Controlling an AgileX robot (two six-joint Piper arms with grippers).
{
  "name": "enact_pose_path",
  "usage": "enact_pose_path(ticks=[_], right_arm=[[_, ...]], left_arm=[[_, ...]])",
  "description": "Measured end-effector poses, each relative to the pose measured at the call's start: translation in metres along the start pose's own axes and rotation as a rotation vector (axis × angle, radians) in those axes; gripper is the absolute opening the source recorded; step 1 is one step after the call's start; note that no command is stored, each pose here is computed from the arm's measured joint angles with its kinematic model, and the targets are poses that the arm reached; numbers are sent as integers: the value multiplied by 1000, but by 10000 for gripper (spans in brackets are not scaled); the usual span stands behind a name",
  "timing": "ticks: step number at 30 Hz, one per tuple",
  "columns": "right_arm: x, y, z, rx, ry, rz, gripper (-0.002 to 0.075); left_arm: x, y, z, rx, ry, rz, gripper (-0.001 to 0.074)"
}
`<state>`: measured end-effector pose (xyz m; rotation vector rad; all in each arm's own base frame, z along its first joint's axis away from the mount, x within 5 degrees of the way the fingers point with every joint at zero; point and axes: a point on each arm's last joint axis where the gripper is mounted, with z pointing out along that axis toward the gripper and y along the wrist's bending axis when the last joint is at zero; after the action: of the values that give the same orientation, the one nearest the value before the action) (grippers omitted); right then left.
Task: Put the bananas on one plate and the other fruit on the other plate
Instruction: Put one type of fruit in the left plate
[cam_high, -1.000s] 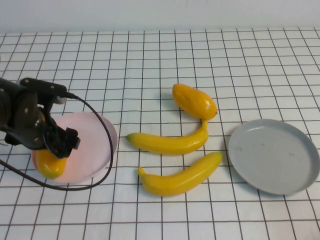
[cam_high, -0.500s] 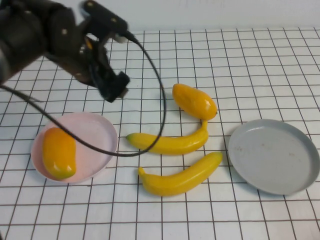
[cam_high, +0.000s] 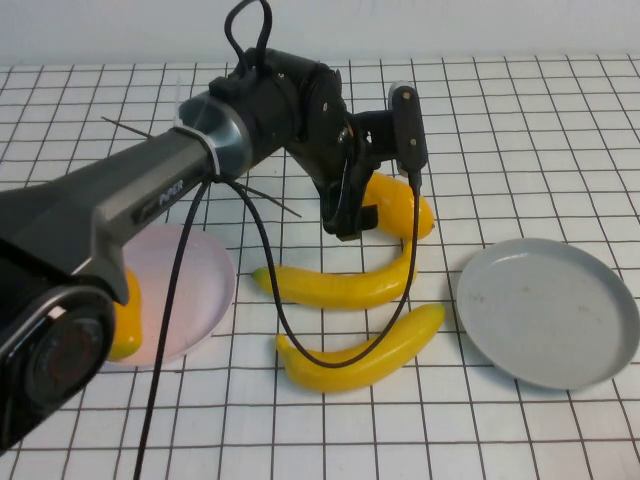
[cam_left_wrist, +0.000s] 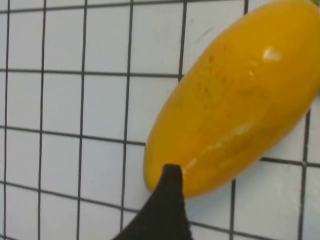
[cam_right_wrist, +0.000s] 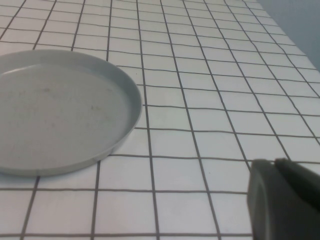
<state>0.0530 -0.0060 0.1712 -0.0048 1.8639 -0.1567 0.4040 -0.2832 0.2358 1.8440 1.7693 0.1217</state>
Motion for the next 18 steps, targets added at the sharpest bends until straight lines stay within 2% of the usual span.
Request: enact_pose_path(ticks=[9, 18], right_arm=[[0, 0, 0, 0, 0, 0, -16], [0, 0, 0, 0, 0, 0, -16]], left_arm=[[-5, -1, 38, -45, -108, 98, 668], [8, 2, 57, -36, -152, 65, 668]])
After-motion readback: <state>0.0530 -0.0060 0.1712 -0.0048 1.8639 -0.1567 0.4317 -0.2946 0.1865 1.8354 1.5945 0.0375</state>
